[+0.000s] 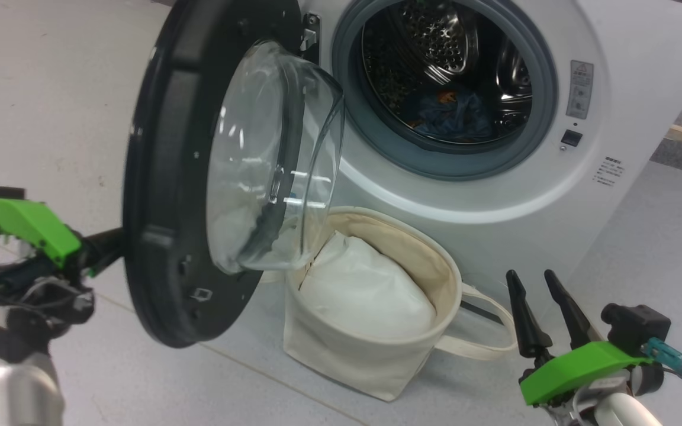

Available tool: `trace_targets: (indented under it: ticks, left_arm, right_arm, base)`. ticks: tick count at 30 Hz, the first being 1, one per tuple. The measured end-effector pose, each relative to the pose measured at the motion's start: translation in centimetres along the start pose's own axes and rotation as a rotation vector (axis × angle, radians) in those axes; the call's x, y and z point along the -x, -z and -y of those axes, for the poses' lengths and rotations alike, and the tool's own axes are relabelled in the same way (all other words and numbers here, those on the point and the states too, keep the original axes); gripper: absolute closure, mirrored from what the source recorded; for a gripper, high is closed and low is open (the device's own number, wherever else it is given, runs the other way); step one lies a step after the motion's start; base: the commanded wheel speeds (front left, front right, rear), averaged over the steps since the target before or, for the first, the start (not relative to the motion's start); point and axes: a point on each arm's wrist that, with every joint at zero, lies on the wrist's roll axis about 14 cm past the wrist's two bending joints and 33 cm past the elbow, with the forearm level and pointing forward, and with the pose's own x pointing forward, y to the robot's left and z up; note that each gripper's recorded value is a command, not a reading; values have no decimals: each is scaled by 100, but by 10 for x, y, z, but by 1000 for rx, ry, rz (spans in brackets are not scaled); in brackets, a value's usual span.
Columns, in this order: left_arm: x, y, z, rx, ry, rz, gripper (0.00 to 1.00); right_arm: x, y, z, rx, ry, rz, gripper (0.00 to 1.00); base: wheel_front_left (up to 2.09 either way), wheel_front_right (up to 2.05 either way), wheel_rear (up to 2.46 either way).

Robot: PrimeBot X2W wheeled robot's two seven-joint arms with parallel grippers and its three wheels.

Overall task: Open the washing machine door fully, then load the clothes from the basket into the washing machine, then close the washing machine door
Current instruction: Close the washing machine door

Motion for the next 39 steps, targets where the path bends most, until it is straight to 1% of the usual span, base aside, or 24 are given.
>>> trace_targets:
  ticks: [3,9,19,26,27,28,30,35,39]
  left_arm:
    - [-8,14,8,-17,11,-30,100]
    - [-19,42,22,-52,26,-107,100]
    - [-48,91,58,-116,85,-247,100]
    - [-90,127,81,-149,128,-338,100]
    - [-90,127,81,-149,128,-338,100]
    - [-101,136,87,-160,140,-361,100]
    - [-112,145,93,-173,146,-377,100]
    - [-141,152,102,-177,160,-344,100]
    - [-165,163,109,-188,175,-352,100]
  right_arm:
    - [1,-1,0,-9,7,7,0]
    - [9,-5,10,-13,49,25,0]
    - [38,-14,44,-10,171,58,0]
    - [76,-24,77,6,302,90,0]
    - [76,-24,77,6,302,90,0]
    - [86,-26,85,8,337,99,0]
    - [97,-28,91,9,371,107,0]
    - [125,-33,107,17,456,126,0]
    - [146,-37,119,25,520,140,0]
  base:
    - [0,0,0]
    - [0,0,0]
    - [0,0,0]
    - [0,0,0]
    - [0,0,0]
    - [0,0,0]
    - [0,0,0]
    - [0,0,0]
    - [0,0,0]
